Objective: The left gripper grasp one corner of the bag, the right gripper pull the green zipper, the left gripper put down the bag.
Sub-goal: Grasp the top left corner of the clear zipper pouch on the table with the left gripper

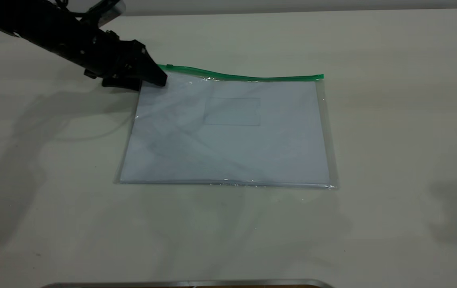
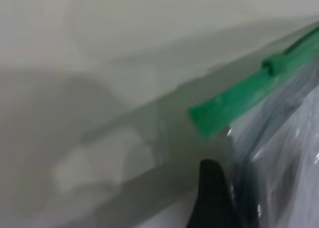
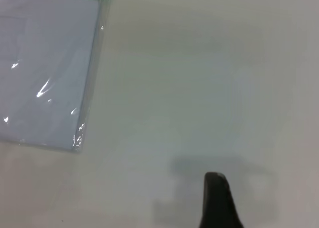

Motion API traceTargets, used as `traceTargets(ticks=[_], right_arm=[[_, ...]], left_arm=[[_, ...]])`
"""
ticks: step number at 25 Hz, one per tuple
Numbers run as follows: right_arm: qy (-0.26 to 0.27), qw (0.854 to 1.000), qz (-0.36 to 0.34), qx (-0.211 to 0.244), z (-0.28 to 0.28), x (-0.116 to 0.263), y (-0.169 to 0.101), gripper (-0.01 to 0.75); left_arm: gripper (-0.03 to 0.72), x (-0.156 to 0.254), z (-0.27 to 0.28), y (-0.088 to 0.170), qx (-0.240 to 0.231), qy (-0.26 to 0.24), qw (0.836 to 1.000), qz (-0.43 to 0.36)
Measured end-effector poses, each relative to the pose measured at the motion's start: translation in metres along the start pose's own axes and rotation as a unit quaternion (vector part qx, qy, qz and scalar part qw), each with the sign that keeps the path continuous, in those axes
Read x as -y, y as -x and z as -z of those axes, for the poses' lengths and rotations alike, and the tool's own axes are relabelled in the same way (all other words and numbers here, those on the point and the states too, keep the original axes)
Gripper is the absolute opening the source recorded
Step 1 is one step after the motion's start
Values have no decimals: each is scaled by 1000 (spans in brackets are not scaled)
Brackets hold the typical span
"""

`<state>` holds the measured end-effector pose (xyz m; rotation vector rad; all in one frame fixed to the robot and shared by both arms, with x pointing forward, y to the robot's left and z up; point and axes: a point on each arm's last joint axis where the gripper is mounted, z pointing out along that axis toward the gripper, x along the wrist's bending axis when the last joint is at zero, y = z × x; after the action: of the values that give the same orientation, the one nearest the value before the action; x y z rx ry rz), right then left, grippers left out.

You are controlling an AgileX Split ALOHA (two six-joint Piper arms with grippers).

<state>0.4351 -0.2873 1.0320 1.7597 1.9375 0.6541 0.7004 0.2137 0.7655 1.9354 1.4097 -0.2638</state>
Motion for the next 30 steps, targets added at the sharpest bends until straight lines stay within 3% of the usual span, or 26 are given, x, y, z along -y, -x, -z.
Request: traceTargets(ticks=[5, 8, 15, 19, 25, 30], right_arm=[[2, 1000, 8, 0, 0, 0, 0, 520], [3, 1000, 9, 0, 0, -1, 0, 520], [-3, 1000, 28, 0, -7, -2, 0, 520], [-26, 998, 55, -7, -30, -5, 0, 520], [-65, 991, 112, -43, -76, -25, -3, 520], [-72, 975, 184, -98, -126, -44, -25, 520]], left_arm=[[537, -2, -4, 8, 11, -1, 1000, -20], [435, -2, -5, 11, 19, -5, 999, -27], [87, -1, -5, 14, 34, -9, 997, -71], [53, -8, -2, 18, 54, -5, 987, -154], [53, -25, 6, 31, 102, 7, 927, -362], [53, -31, 8, 43, 136, 21, 876, -462]])
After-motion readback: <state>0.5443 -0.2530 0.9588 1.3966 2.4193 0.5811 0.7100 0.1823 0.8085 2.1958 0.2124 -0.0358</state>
